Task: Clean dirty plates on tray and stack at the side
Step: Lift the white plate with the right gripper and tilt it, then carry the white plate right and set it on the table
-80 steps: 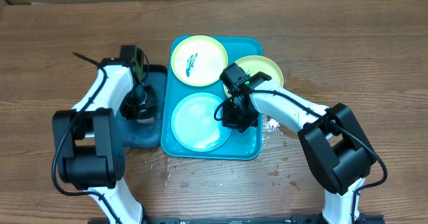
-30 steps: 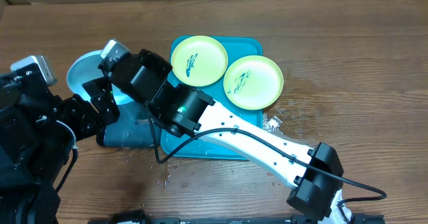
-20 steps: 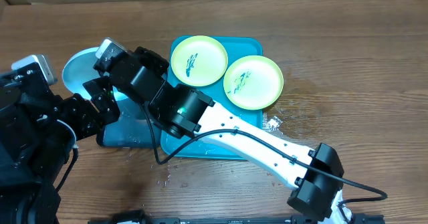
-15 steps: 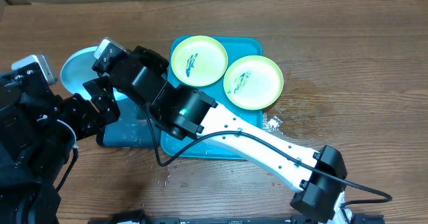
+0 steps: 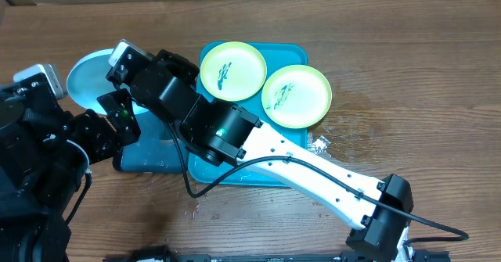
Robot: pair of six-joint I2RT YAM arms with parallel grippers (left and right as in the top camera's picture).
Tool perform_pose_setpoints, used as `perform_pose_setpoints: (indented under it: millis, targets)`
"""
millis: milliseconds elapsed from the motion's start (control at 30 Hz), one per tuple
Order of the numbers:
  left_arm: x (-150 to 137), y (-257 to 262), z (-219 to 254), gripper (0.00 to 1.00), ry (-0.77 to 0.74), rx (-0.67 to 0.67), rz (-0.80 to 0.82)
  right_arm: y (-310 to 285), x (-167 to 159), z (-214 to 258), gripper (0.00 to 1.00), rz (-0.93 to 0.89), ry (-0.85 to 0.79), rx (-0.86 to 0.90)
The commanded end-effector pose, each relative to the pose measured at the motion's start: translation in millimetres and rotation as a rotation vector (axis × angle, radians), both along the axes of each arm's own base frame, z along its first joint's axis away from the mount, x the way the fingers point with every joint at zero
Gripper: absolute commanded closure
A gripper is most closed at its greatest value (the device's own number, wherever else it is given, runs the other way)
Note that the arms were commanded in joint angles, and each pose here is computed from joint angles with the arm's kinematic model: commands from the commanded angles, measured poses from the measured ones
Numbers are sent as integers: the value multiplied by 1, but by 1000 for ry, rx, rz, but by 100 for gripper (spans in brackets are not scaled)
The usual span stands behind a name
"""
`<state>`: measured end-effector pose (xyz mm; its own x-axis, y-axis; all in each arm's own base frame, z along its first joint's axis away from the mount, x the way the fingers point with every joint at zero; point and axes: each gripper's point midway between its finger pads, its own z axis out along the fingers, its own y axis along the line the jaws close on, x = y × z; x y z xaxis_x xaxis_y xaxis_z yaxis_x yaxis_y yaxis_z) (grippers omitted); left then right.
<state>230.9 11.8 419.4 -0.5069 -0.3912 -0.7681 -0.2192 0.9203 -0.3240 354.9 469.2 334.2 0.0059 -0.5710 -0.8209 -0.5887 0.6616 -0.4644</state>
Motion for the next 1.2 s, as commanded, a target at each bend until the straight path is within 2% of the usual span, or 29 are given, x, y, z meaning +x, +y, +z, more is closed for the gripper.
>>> perform_pose_setpoints:
  millis: [0, 267, 433, 567, 633, 700, 833, 933, 1067, 1167]
  targets:
    - [0, 1, 5, 0, -15, 25, -7, -8, -5, 30, 96, -12, -34, 56]
    - [0, 1, 6, 0, -16, 25, -7, -9, -5, 30, 96, -16, -26, 65]
    - [0, 1, 6, 0, -16, 24, -7, -23, 7, 16, 96, -131, 133, 232]
    - [1, 0, 5, 0, -16, 17, -8, -41, 35, -17, 96, -198, 374, 391]
    - [3, -1, 4, 0, -10, 7, -10, -44, 44, -39, 96, -182, 554, 465]
    - [4, -1, 2, 0, -1, 4, -14, -49, 45, -54, 96, -114, 802, 554]
    - [8, -9, -4, 0, 28, -26, -53, -86, 55, -32, 96, 41, 1101, 729]
    - [11, -14, -10, 0, 53, -47, -78, -143, 75, -1, 96, 82, 1179, 850]
    - [16, -16, -19, 0, 98, -59, -96, -249, 109, 0, 96, -189, 1126, 941]
    - [22, -15, -26, 0, 127, -64, -96, -363, 126, -36, 96, -630, 1070, 964]
